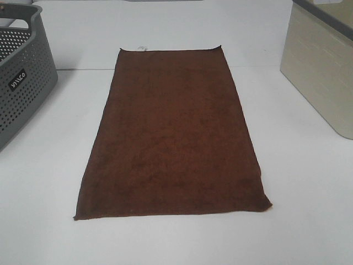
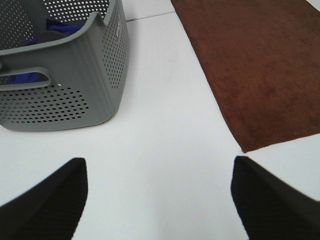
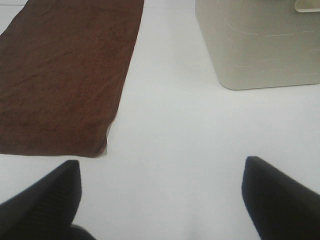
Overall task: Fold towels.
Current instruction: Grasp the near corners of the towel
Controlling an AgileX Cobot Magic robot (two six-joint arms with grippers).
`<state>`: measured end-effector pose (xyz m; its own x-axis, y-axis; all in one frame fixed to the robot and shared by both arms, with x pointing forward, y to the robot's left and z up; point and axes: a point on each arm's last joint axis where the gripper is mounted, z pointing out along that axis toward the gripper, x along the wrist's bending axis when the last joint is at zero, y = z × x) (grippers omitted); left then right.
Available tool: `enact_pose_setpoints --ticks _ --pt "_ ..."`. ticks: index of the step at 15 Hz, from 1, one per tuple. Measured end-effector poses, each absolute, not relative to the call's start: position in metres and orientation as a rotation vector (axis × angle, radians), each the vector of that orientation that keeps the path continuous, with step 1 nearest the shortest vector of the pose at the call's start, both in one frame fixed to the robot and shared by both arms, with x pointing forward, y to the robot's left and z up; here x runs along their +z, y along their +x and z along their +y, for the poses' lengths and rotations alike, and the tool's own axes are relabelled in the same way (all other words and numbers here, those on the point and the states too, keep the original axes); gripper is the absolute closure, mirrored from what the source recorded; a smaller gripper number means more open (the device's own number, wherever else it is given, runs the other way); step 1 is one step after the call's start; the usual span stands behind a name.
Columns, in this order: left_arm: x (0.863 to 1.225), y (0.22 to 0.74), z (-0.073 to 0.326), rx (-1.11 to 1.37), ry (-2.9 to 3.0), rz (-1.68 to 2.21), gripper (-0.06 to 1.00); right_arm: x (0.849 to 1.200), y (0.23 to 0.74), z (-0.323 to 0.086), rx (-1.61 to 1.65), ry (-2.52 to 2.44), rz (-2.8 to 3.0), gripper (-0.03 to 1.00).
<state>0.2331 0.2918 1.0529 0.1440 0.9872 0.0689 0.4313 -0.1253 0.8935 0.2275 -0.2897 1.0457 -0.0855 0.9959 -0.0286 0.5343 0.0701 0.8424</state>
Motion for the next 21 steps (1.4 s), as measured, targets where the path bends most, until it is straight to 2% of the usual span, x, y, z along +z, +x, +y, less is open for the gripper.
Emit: enact_pose_setpoints --ticks 21 --pt "1.0529 0.2331 0.2918 0.936 1.672 1.384 0.19 1.0457 0.2275 -0.2897 0.902 1.535 1.699 0.15"
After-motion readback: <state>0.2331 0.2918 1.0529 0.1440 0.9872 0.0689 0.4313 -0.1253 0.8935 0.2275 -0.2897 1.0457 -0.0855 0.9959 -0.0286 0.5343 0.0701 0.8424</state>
